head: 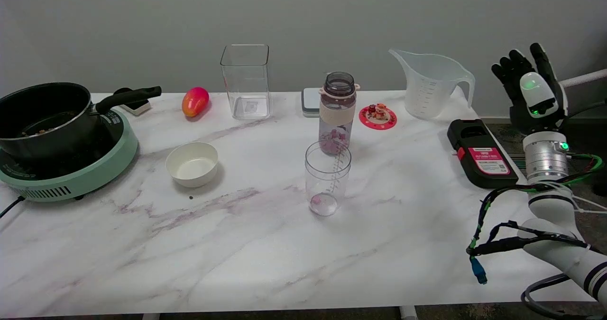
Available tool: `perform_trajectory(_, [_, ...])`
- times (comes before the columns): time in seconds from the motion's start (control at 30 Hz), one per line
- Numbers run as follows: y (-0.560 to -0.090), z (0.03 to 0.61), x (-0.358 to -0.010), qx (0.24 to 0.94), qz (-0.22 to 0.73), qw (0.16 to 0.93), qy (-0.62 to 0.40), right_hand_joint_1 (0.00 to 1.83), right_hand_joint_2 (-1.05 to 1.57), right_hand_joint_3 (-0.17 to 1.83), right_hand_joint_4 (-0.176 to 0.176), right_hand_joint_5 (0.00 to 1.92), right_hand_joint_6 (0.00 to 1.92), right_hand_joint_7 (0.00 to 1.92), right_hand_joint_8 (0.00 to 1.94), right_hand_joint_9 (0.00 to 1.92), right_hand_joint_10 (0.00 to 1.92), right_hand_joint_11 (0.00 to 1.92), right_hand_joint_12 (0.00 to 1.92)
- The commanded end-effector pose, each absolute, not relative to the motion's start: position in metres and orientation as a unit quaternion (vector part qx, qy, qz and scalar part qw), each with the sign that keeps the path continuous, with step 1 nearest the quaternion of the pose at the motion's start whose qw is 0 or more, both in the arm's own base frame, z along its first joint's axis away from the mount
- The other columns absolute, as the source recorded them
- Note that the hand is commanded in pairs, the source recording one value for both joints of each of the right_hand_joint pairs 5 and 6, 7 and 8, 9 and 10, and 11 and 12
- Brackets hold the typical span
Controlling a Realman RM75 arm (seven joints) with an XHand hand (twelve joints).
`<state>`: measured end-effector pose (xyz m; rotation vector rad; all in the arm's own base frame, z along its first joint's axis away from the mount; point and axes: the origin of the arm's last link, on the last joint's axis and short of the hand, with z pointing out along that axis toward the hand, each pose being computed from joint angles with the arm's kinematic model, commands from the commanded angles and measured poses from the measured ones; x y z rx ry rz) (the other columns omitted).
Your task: Pick up the bottle.
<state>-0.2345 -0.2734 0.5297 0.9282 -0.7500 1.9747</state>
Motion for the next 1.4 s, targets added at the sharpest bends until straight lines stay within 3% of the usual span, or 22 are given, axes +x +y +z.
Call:
perform_trajectory(0.03, [-0.278, 0.517, -0.245, 0.369, 0.785, 0.361, -0.342, 1.09, -0.39, 1.15, 0.000, 0.23, 0.23, 0.51, 0.51, 0.55, 0.55, 0.56, 0.56])
perform_trajectory(0.33, [-0.277, 0.537, -0.235, 0.360, 0.795, 0.365, -0.324, 1.08, -0.37, 1.07, 0.000, 0.13, 0.13, 0.54, 0.54, 0.58, 0.58, 0.61, 0.61])
perform_trajectory(0.5, [-0.270, 0.553, -0.241, 0.364, 0.783, 0.399, -0.309, 1.10, -0.35, 1.09, 0.000, 0.17, 0.17, 0.53, 0.53, 0.58, 0.58, 0.61, 0.61])
perform_trajectory(0.73, [-0.263, 0.560, -0.242, 0.372, 0.787, 0.383, -0.308, 1.13, -0.40, 1.09, 0.000, 0.17, 0.17, 0.51, 0.51, 0.57, 0.57, 0.59, 0.59])
perform_trajectory(0.9, [-0.277, 0.551, -0.234, 0.447, 0.720, 0.431, -0.311, 1.17, -0.48, 1.13, 0.000, 0.17, 0.17, 0.50, 0.50, 0.56, 0.56, 0.59, 0.59])
perform_trajectory(1.13, [-0.326, 0.500, -0.209, 0.583, 0.604, 0.437, -0.322, 1.21, -0.66, 1.16, 0.000, 0.16, 0.16, 0.50, 0.50, 0.57, 0.57, 0.60, 0.60])
perform_trajectory(1.3, [-0.361, 0.451, -0.209, 0.618, 0.574, 0.392, -0.366, 1.20, -0.83, 1.13, 0.000, 0.14, 0.14, 0.51, 0.51, 0.55, 0.55, 0.55, 0.55])
perform_trajectory(1.4, [-0.368, 0.436, -0.212, 0.623, 0.571, 0.378, -0.378, 1.18, -0.97, 1.01, 0.000, 0.09, 0.09, 0.49, 0.49, 0.52, 0.52, 0.53, 0.53])
